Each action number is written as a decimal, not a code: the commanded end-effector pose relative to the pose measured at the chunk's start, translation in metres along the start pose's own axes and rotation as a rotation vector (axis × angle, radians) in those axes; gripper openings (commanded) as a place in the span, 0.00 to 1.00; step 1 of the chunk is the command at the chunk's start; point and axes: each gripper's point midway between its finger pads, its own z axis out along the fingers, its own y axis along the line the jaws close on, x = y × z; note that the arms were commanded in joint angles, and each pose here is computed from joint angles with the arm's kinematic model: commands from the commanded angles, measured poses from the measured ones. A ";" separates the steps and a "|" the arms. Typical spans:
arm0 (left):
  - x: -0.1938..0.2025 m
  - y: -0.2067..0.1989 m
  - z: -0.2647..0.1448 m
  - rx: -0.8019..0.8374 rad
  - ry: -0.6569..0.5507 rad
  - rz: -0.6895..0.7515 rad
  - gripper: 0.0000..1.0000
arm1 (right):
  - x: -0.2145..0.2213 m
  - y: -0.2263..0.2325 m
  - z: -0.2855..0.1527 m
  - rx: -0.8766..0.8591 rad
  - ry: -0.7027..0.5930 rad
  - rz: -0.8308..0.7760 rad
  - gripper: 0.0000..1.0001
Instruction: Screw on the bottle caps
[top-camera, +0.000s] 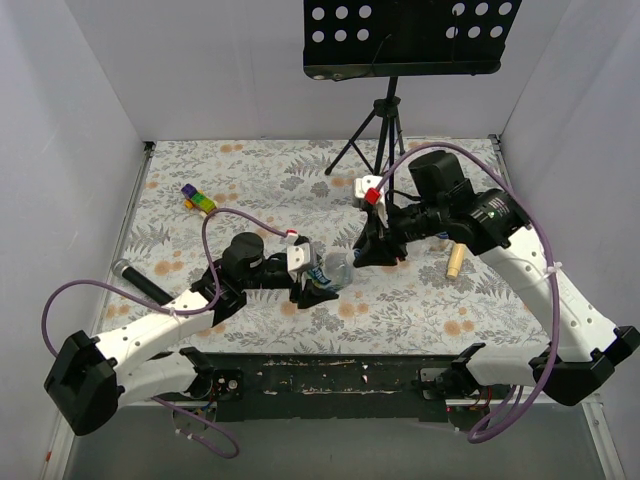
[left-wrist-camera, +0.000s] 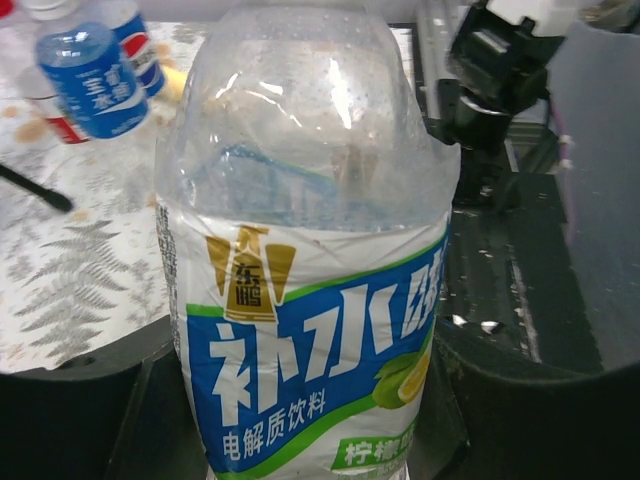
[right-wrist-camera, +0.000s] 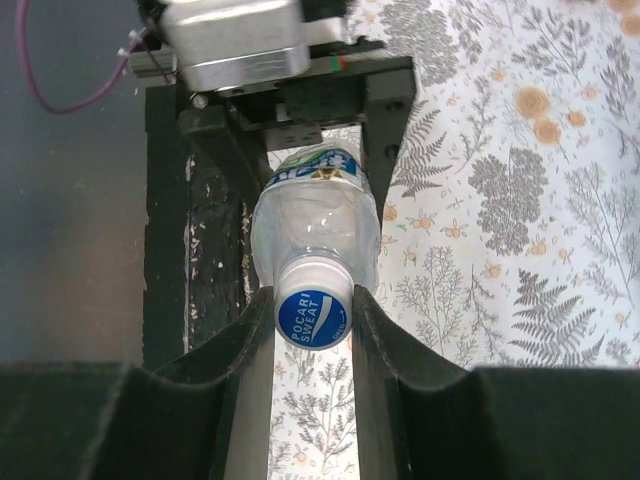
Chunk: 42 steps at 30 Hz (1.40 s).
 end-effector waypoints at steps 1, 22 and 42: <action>-0.030 0.041 -0.016 -0.265 -0.080 0.131 0.49 | -0.002 -0.022 0.008 0.121 0.004 0.188 0.02; -0.006 0.089 -0.069 -1.034 0.175 0.558 0.50 | 0.023 -0.077 0.043 0.409 -0.120 0.813 0.01; -0.035 0.027 -0.003 -0.348 -0.164 0.075 0.46 | -0.051 -0.031 -0.026 0.326 -0.260 0.125 0.81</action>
